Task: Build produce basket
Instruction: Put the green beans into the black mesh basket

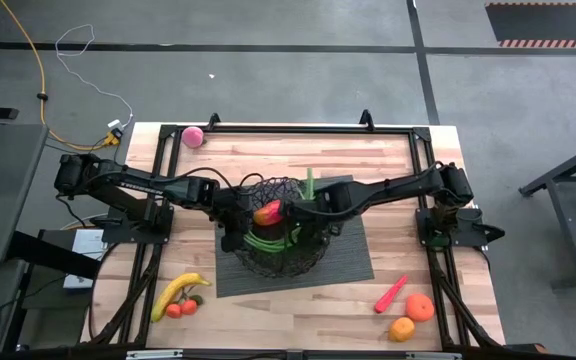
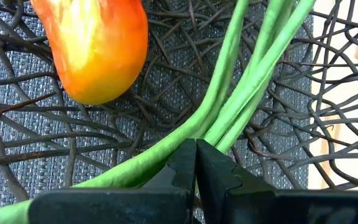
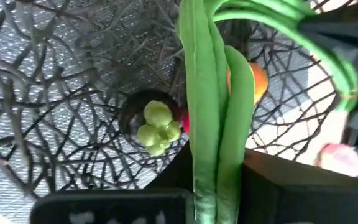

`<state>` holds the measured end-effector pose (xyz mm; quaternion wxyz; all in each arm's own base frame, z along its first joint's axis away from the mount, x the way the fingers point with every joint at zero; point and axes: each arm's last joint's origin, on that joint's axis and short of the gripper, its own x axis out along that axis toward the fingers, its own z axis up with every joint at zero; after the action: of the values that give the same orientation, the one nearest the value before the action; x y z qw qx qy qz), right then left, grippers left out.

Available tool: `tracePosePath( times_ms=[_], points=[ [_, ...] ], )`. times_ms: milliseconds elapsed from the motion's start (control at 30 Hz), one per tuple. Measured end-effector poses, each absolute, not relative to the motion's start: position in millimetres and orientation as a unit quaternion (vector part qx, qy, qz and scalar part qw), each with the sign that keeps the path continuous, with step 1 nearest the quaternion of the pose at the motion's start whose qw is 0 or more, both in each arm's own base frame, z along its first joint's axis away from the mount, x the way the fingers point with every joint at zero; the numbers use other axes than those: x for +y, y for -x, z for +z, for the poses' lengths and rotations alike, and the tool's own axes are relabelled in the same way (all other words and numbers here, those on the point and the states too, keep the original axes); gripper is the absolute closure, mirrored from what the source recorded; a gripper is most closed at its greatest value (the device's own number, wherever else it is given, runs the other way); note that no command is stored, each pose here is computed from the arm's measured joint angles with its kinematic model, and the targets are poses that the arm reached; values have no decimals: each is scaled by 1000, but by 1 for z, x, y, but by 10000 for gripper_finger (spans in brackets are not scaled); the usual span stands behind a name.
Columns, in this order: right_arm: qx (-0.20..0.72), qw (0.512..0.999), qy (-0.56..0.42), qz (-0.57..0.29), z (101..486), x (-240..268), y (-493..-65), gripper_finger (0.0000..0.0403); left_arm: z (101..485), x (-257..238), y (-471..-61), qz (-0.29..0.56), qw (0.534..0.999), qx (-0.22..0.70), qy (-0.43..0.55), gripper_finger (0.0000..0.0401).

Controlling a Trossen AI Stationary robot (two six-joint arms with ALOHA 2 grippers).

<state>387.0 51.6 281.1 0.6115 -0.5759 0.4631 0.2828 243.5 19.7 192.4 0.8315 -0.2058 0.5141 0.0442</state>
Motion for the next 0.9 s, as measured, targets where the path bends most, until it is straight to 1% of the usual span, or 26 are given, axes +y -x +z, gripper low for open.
tracePosePath(
  times_ms=[67, 167, 367, 500, 700, 900],
  points=[
    [460, 616, 572, 286, 281, 52, -387, 396, 192, 20, -243, 44, 831, 514, 206, 401],
    [470, 629, 539, 305, 277, 53, -386, 396, 192, 20, -243, 44, 831, 514, 206, 401],
    [496, 607, 509, 355, 251, 57, -385, 400, 192, 20, -243, 44, 831, 514, 206, 401],
    [495, 588, 515, 379, 241, 59, -383, 400, 193, 20, -243, 41, 831, 514, 208, 401],
    [471, 605, 491, 415, 239, 61, -384, 399, 193, 20, -243, 41, 831, 514, 208, 401],
    [465, 600, 493, 425, 230, 62, -390, 399, 193, 20, -244, 41, 832, 513, 208, 401]
  ],
)
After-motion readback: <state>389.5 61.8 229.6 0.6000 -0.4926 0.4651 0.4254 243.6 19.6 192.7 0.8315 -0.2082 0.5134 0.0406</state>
